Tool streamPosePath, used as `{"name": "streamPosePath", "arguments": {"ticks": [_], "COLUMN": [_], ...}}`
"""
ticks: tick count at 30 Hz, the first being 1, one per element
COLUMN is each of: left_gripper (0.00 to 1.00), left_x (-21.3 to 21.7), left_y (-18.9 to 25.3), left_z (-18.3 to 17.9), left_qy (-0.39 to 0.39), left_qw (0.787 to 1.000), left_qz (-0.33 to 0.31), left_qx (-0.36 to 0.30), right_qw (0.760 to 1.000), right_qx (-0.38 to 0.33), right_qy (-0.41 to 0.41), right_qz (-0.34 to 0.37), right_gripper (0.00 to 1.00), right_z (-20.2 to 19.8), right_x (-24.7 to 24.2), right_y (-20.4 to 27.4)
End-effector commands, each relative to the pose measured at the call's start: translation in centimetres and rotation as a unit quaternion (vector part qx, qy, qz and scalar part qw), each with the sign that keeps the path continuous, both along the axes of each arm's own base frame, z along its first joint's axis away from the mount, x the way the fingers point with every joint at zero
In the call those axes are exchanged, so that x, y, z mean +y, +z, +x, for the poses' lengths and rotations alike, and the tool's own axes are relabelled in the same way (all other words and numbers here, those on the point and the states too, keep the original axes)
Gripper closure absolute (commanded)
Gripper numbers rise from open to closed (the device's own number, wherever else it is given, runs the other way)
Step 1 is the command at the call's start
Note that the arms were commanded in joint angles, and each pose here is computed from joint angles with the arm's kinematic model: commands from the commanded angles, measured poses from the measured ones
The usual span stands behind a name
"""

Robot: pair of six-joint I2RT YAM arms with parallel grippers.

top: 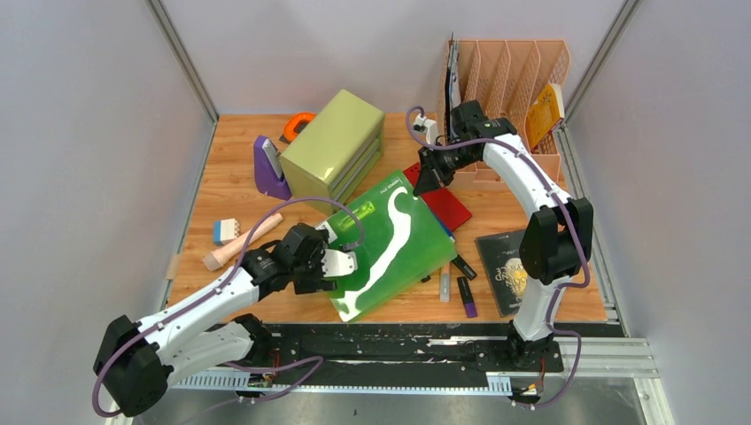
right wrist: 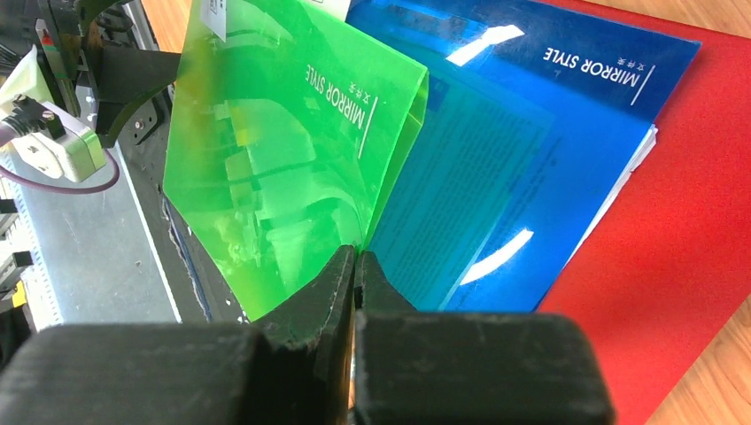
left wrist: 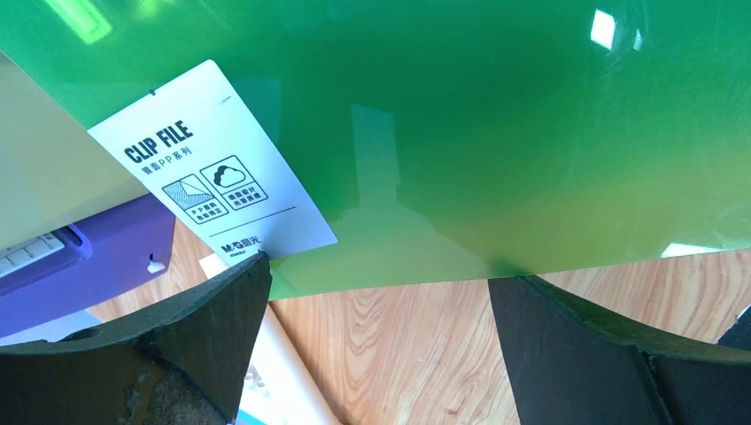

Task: Organize the desk
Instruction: Pick up the folder from the center of the board.

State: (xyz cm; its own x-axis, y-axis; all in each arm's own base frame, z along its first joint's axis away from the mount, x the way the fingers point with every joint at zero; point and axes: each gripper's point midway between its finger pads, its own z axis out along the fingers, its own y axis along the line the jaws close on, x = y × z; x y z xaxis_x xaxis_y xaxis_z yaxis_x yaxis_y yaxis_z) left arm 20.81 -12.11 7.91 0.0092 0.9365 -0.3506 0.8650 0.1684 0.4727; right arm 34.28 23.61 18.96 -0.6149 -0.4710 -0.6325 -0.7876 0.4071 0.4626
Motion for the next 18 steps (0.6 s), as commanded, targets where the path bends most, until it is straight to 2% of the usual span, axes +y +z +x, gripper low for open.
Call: {"name": "streamPosePath", "arguments": {"ticks": [1, 10, 13, 18], "left_gripper": [0.00, 0.00, 0.00, 0.00], "left_x": [-0.9, 0.7, 0.4, -1.5], "left_y": [1.6, -1.6, -1.2, 1.5], "left_z": [0.5, 0.5, 0.5, 0.5], "left_qy": [-0.009, -0.006, -0.007, -0.009], "left_qw": [1.000, 0.999, 1.000, 0.999], "left_qz": [-0.020, 0.024, 0.015, -0.037], "left_qx": [-0.018, -0.022, -0.026, -0.016], "right_qw": [0.999, 0.999, 0.999, 0.999], "right_qx": [-0.014, -0.012, -0.006, -0.006], "right_qy": [0.015, -0.008, -0.008, -0.004], "right_qz": [0.027, 0.028, 0.031, 0.043], "right_gripper": [1.00, 1.00, 1.00, 1.00], "right_z": [-0.6, 0.7, 0.5, 0.2], "right_x": [1.1, 0.2, 0.2, 0.4], "right_y": [2.3, 2.3, 2.1, 2.9]}}
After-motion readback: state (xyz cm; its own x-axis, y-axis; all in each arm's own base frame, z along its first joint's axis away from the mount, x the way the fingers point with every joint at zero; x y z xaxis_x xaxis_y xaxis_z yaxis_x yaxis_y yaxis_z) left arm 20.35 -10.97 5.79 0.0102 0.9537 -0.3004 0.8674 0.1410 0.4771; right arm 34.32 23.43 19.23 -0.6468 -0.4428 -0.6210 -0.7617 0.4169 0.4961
